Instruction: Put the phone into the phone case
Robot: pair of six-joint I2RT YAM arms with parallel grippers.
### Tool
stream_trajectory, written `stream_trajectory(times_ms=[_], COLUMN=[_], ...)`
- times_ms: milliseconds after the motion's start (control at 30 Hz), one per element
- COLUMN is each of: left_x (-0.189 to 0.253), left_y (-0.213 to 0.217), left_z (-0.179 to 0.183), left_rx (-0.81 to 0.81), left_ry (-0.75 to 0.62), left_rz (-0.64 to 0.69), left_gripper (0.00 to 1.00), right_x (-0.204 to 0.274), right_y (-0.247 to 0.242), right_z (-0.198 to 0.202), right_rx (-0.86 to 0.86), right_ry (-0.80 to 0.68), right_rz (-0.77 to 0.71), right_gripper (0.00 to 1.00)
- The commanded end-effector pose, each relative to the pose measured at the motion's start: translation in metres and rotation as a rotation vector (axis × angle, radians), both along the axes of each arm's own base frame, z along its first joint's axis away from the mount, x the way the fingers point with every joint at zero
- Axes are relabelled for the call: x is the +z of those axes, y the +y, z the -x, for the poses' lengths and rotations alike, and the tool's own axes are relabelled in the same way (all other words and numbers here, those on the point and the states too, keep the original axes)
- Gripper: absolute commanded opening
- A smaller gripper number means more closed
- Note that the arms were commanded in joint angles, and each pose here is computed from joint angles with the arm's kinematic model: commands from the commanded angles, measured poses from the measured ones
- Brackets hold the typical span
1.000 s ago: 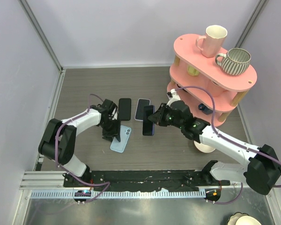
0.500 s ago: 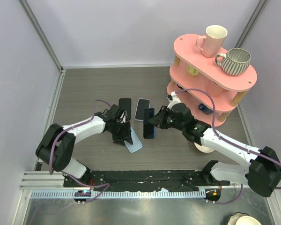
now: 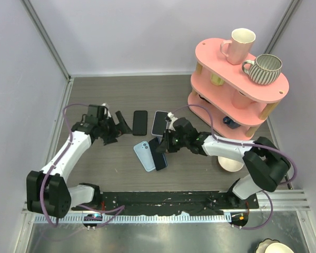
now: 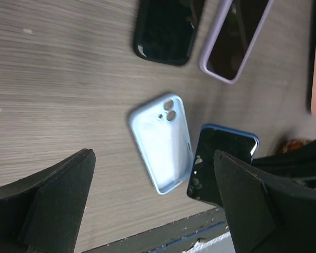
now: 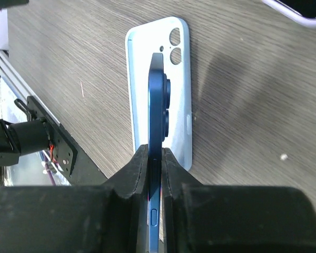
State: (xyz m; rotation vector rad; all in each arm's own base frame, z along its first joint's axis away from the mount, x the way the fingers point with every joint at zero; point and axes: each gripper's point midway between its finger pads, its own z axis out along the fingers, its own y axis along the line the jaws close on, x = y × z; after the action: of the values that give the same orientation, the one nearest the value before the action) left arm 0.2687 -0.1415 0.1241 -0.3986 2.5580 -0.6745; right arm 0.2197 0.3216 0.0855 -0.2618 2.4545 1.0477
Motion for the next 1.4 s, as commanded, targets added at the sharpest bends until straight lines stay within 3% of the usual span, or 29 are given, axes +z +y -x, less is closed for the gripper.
stream_trajectory(times_ms=[0,333,767,1167,1367], left_x=[0.008,-0.014,-0.019,-0.027,-0.027], left_y=[0.025,0.046,0.030,0.001,0.001], left_z=[-0.007,-0.013,-0.007,0.004,0.004], left_rx=[0.039,0.092,0.009,-0.012,0.024], left_ry=[0.018,0.029,0.020,0.064,0.035], left_rz=[0.066,0.050,0.131,0.355,0.368], left_gripper=[1.00,1.00,1.00,1.00,1.00], right_x=[0.048,0.026,-0.020,-0.033,-0.049], right_y=[0.041,0.068,0.068,0.079,0.075], right_z=[-0.016,-0.023,-0.010,-0.012,-0.012], right_rx=[0.150,0.261,0.313,0.283,0.249], right_ry=[-0.109,-0.028,0.084,0.124,0.155], right_rz=[-0.126,-0.090,-0.003,-0.052,-0.031], right_gripper=[0.01,0.01,0.01,0.07,0.10])
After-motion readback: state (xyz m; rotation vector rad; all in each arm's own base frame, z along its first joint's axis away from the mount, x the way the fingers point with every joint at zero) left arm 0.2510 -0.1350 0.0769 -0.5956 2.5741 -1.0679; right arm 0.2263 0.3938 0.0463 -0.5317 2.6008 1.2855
